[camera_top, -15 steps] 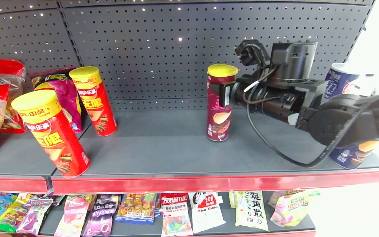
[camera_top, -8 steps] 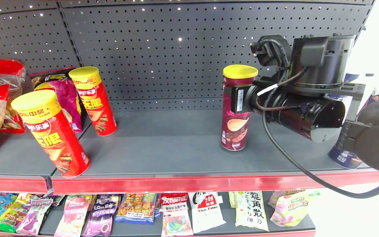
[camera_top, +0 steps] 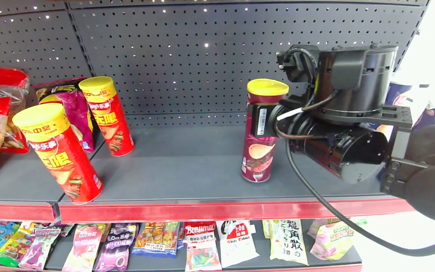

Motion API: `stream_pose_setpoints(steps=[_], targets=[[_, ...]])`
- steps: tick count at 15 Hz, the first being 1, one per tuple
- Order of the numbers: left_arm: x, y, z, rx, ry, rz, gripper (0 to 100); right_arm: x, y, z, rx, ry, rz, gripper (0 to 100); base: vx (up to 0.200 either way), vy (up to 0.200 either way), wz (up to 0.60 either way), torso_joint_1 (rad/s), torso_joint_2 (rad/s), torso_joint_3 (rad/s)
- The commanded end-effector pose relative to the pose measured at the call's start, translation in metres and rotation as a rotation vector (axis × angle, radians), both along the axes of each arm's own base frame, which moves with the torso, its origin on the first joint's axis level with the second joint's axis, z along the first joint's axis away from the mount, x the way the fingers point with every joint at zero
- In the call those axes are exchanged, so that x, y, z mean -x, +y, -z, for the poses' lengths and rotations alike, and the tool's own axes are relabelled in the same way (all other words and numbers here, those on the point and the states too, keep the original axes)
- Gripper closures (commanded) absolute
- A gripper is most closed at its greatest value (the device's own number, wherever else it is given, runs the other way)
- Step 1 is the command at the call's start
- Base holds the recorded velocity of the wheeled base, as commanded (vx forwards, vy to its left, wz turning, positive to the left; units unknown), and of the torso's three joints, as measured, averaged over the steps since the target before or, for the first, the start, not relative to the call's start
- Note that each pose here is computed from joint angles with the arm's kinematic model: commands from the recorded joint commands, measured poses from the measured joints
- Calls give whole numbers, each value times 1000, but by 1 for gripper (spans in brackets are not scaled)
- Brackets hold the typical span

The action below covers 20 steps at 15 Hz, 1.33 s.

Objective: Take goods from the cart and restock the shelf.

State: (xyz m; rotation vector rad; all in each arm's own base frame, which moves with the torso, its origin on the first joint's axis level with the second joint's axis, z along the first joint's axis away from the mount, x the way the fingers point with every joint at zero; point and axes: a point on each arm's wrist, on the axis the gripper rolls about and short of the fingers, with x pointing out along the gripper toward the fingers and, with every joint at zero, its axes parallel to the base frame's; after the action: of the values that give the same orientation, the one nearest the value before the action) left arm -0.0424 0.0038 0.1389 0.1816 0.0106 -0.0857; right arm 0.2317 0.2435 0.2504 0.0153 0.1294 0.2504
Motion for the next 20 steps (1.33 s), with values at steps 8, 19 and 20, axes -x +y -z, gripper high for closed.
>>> stream_pose_setpoints(steps=[8,19,20], targets=[[0,0,0,0,0,-1,100,13,8,18,50,16,-48,100,0,0,0,0,0,0],[-1,0,2,-1,6,0,100,19,2,23,100,-38,-56,100,0,0,0,0,0,0],[-1,0,2,-1,8,0,100,19,1,23,101,-38,-53,100,0,0,0,0,0,0]])
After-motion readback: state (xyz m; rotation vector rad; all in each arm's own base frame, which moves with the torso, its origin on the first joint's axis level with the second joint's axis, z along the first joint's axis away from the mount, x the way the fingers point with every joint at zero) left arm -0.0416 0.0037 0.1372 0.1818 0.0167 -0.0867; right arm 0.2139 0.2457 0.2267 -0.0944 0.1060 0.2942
